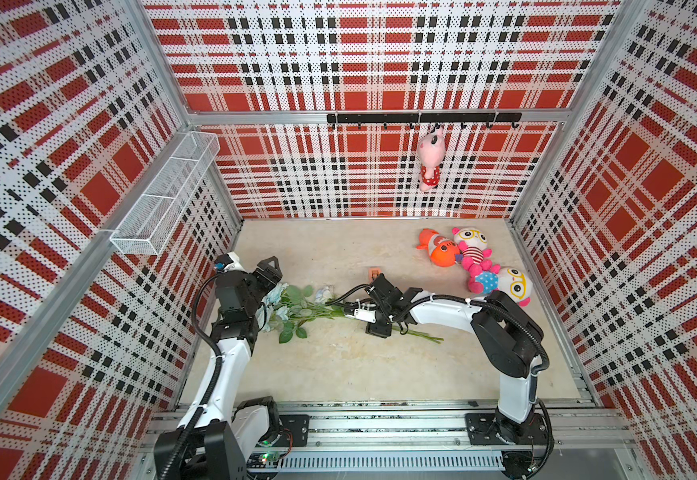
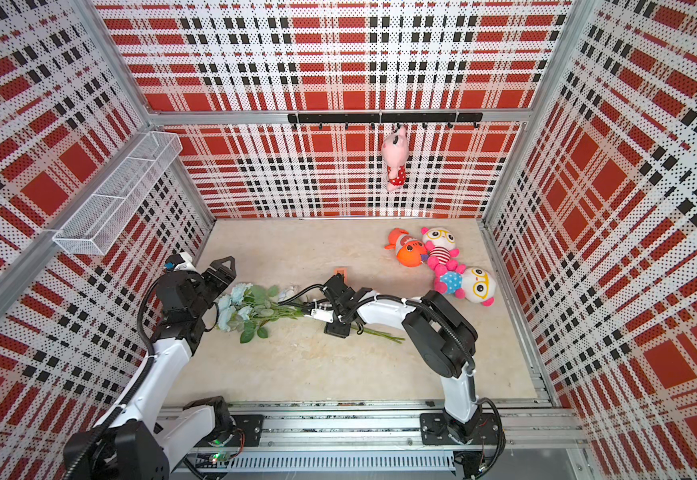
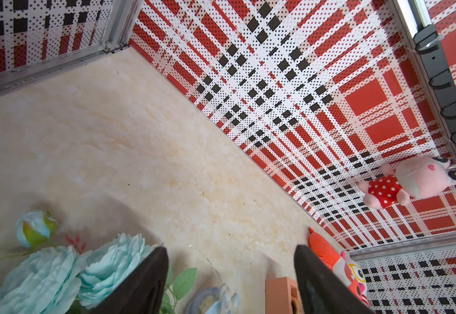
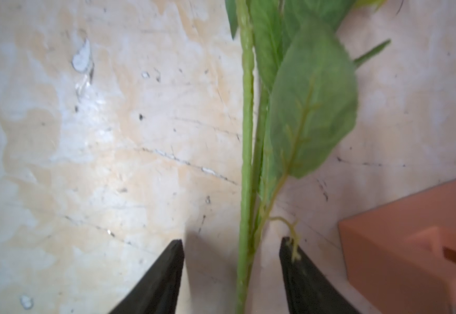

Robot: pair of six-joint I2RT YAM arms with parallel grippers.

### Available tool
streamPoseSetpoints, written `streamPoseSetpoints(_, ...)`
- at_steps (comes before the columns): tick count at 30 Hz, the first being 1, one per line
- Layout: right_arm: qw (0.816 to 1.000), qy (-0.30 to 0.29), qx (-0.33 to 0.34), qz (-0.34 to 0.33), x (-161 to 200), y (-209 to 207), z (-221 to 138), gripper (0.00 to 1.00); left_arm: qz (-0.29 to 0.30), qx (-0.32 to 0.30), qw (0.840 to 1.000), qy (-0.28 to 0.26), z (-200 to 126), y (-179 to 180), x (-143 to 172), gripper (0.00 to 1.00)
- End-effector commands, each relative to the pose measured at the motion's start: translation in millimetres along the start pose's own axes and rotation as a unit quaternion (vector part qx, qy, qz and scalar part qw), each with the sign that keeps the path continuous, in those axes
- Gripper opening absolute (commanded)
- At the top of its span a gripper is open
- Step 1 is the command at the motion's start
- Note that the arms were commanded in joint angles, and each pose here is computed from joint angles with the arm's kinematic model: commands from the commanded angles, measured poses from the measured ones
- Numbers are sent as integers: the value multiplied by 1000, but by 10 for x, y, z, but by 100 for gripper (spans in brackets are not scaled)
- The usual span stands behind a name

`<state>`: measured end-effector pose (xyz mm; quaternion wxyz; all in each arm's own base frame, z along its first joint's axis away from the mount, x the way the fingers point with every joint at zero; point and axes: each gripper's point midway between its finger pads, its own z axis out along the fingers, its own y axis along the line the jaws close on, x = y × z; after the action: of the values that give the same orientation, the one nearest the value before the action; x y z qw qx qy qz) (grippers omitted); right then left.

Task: Wrap bouquets with tape
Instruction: Pick up the unwrapped bouquet from the center of the board.

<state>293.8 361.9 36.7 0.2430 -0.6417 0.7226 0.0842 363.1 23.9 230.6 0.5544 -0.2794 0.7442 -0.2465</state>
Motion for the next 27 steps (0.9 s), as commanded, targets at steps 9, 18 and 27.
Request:
streamPoseSetpoints(9, 997, 59, 31, 35, 54, -196, 327, 37, 8, 5, 1000, -1, -26, -40, -8, 77)
streamPoseSetpoints(18, 997, 77, 17, -7, 146, -129, 265, 7, 0, 86, 996, -7, -88, -321, -30, 77)
streamPoseSetpoints(27, 994, 12, 53, -97, -54, -205, -18, 0, -3, 131, 989, -64, -339, -584, -281, 79)
